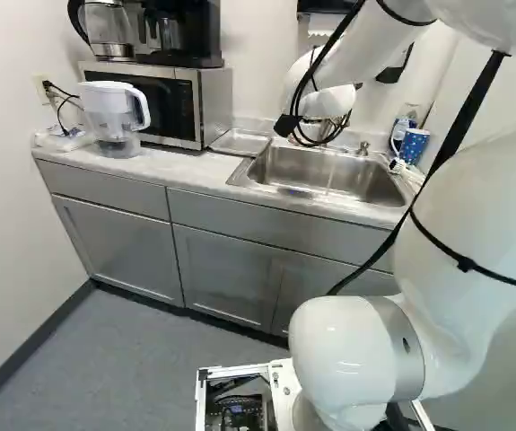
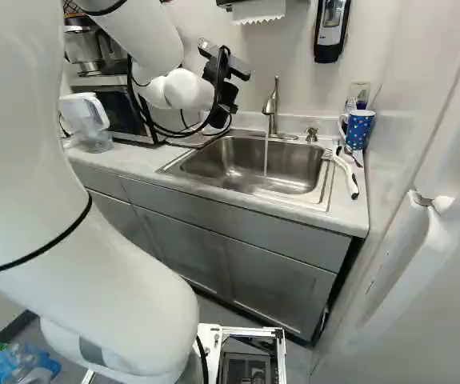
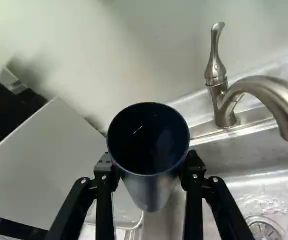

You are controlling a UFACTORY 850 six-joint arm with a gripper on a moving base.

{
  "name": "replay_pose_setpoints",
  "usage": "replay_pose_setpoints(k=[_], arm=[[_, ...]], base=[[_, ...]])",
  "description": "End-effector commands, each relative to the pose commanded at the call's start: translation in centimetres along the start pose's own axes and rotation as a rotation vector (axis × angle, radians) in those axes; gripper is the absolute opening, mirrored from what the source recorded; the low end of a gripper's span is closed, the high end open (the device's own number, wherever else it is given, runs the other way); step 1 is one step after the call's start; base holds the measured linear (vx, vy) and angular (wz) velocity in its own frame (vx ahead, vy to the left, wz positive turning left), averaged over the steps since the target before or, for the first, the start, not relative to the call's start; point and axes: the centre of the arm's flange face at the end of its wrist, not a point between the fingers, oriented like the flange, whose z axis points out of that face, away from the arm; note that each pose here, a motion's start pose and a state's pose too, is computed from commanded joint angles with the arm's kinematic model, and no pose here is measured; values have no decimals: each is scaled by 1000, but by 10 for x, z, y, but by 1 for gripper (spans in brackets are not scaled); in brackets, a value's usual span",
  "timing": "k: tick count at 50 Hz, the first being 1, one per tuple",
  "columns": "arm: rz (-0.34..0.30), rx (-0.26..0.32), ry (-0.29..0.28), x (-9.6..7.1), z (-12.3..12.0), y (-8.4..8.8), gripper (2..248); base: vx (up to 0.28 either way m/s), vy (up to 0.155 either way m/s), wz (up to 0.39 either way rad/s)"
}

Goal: Rinse the cup and place it in the tray

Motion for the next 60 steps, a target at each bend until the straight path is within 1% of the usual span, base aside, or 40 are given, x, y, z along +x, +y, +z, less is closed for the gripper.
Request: replay_pose_setpoints(k=[60], arm=[[632,0,0,0,0,0,126]], base=[[0,0,0]])
